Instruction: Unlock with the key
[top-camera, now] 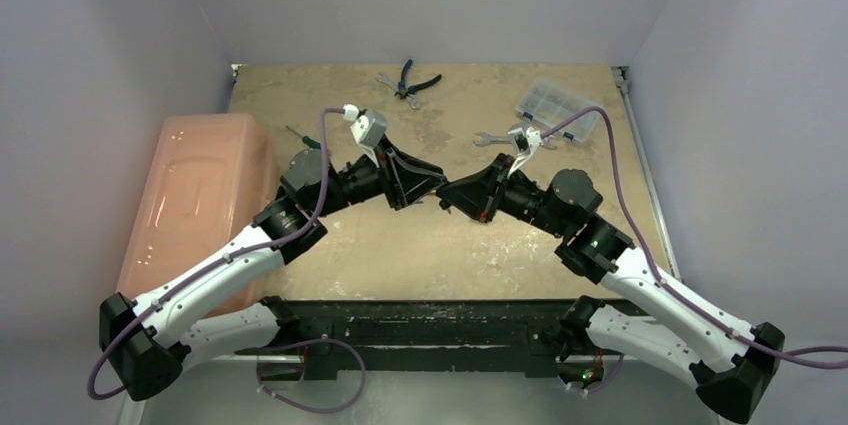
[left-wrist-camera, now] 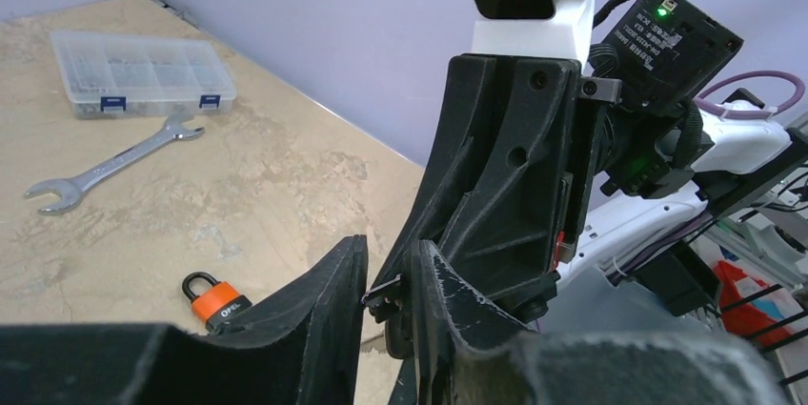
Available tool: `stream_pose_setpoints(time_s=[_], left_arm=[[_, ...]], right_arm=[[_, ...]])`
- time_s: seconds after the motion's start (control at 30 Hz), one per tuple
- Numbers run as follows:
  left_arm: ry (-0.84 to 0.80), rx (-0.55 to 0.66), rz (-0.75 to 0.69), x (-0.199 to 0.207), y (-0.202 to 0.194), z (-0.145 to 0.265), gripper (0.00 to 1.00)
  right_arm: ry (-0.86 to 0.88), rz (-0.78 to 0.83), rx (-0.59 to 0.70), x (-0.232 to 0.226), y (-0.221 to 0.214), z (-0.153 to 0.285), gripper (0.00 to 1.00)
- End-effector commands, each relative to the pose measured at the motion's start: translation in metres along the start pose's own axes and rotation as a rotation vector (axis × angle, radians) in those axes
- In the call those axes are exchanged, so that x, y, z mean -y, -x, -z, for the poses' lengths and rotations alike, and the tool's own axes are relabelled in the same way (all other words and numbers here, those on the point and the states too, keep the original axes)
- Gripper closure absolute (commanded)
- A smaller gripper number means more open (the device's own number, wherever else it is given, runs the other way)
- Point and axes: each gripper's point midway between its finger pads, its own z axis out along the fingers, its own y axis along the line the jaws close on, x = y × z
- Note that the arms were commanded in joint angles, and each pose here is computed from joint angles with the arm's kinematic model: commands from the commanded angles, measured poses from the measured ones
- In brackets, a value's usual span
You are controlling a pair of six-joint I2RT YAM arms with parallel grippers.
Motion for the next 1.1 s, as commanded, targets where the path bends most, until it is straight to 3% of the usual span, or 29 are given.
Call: stream_pose_setpoints(time_s=[0.0,0.07,0.1,0.3,0.33,0.43,0.47,0.53,0.7,0.8,0.97,1.07], left_arm=[[-0.051,0.019,0.008,0.012,0.003,0.005,0.81],[-0.046,0.029,0.011,0.012,0.005,0.006,0.97],[-0.039,0.029,0.017,0.011,0.005,0.006,1.0],[-0.013,0.026,0.051,0.006,0.003,0.003,1.0],[-0.011,0.024,0.06,0.006,0.004,0.002,1.0],[0.035,0.014,0.092,-0.001,0.005,-0.001,1.0],[0.065,0.008,0.105,-0.006,0.005,-0.002,1.0],[0.151,-0.002,0.137,-0.02,0.003,-0.003,1.0],[0.492,-0.075,0.234,-0.077,-0.019,0.004,1.0],[0.647,-0.11,0.284,-0.102,-0.035,0.012,1.0],[0.712,-0.137,0.35,-0.112,-0.047,0.01,1.0],[0.758,-0.162,0.395,-0.115,-0.049,0.009,1.0]], right_arm=[[0.079,0.013,0.084,-0.021,0.024,-0.001,1.0],[0.08,0.009,0.085,-0.02,0.024,0.0,1.0],[0.085,0.008,0.088,-0.022,0.024,0.0,1.0],[0.121,0.016,0.08,-0.026,0.019,0.0,1.0],[0.122,0.027,0.079,-0.025,0.019,0.001,0.91],[0.093,0.073,0.065,-0.019,0.018,0.0,0.41],[0.067,0.093,0.059,-0.015,0.018,0.0,0.3],[0.016,0.141,0.057,-0.006,0.021,0.001,0.21],[-0.147,0.255,0.067,0.025,0.026,0.008,0.17],[-0.188,0.299,0.029,0.039,0.017,0.007,0.19],[-0.222,0.343,0.061,0.053,0.003,0.002,0.22],[-0.226,0.427,0.129,0.054,-0.003,0.001,0.18]])
